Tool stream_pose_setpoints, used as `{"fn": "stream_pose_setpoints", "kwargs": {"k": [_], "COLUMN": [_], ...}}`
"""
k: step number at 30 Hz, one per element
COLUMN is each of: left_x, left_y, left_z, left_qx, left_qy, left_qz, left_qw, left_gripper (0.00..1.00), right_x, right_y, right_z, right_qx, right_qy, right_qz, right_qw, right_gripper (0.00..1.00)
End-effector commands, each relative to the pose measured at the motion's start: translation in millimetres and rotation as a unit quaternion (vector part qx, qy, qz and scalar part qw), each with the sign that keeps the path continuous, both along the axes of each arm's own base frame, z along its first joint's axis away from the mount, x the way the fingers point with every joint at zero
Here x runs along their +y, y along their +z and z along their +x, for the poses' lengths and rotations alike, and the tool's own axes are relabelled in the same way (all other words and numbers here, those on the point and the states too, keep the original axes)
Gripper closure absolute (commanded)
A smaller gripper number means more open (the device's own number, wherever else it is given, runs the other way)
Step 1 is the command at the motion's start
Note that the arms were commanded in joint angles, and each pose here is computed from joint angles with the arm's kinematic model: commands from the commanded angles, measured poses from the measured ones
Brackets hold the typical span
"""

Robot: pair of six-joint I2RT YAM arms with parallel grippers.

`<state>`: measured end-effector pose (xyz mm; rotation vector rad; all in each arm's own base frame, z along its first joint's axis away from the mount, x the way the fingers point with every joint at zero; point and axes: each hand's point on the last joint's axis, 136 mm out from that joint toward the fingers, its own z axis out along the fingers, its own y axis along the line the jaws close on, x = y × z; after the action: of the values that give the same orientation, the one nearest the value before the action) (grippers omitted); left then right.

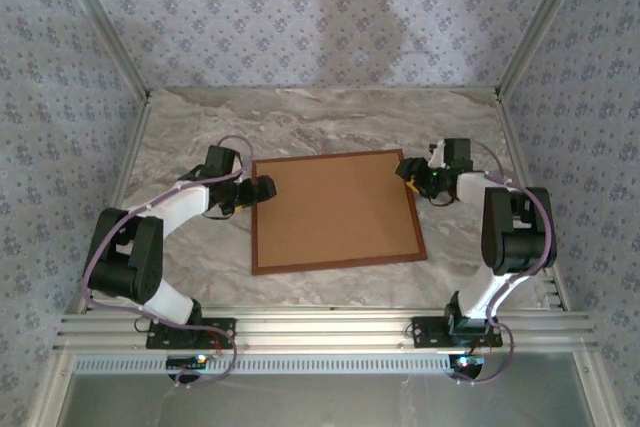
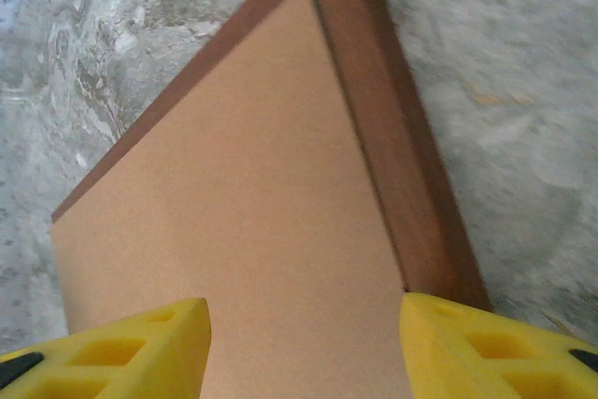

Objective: Put the photo into the frame

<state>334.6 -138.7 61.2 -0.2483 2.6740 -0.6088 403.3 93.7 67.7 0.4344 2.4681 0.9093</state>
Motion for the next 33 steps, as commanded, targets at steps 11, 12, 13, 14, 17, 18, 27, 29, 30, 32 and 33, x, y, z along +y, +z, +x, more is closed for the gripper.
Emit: {"fn": "stream_pose_setpoints", "kwargs": {"k": [11, 12, 13, 14, 17, 18, 27, 29, 30, 32, 33], "left_x": [10.7, 9.6, 9.1, 8.2, 7.6, 7.6, 7.3, 6.8, 7.0, 7.6, 7.4], "left_y": [17.9, 17.5, 17.5, 16.4, 14.0, 12.7, 0.8, -0.7, -1.1, -2.0, -3.0], "left_z": [36.9, 38.0, 39.1, 39.6, 40.4, 40.1, 40.4, 39.9, 39.5, 39.3, 38.8], "left_qx": [-0.049, -0.049, -0.050, -0.050, -0.047, -0.046, -0.033, -0.032, -0.032, -0.031, -0.030], "left_qy": [0.035, 0.034, 0.035, 0.034, 0.034, 0.034, 0.032, 0.031, 0.031, 0.031, 0.030], "left_qz": [0.035, 0.032, 0.030, 0.029, 0.028, 0.029, 0.026, 0.025, 0.025, 0.024, 0.024], "left_qw": [0.998, 0.998, 0.998, 0.998, 0.998, 0.998, 0.999, 0.999, 0.999, 0.999, 0.999], "left_gripper": [0.04, 0.04, 0.04, 0.04, 0.04, 0.04, 0.05, 0.05, 0.04, 0.05, 0.04], "right_x": [26.3, 28.8, 32.4, 35.7, 42.6, 43.8, 54.6, 55.5, 56.1, 56.7, 55.5], "right_y": [18.6, 16.7, 13.9, 11.4, 1.7, -2.0, -17.0, -20.6, -22.5, -23.4, -26.7], "right_z": [72.2, 76.1, 78.1, 80.7, 84.8, 84.6, 78.8, 76.3, 74.7, 76.3, 70.8], "right_qx": [-0.077, -0.073, -0.069, -0.065, -0.051, -0.045, -0.013, -0.002, 0.003, 0.002, 0.015], "right_qy": [0.150, 0.157, 0.167, 0.176, 0.196, 0.201, 0.231, 0.239, 0.245, 0.251, 0.257], "right_qz": [-0.255, -0.253, -0.252, -0.253, -0.252, -0.251, -0.232, -0.231, -0.229, -0.232, -0.234], "right_qw": [0.952, 0.952, 0.951, 0.949, 0.946, 0.946, 0.945, 0.943, 0.942, 0.940, 0.938], "right_gripper": [0.28, 0.27, 0.27, 0.27, 0.27, 0.27, 0.27, 0.27, 0.27, 0.27, 0.27]}}
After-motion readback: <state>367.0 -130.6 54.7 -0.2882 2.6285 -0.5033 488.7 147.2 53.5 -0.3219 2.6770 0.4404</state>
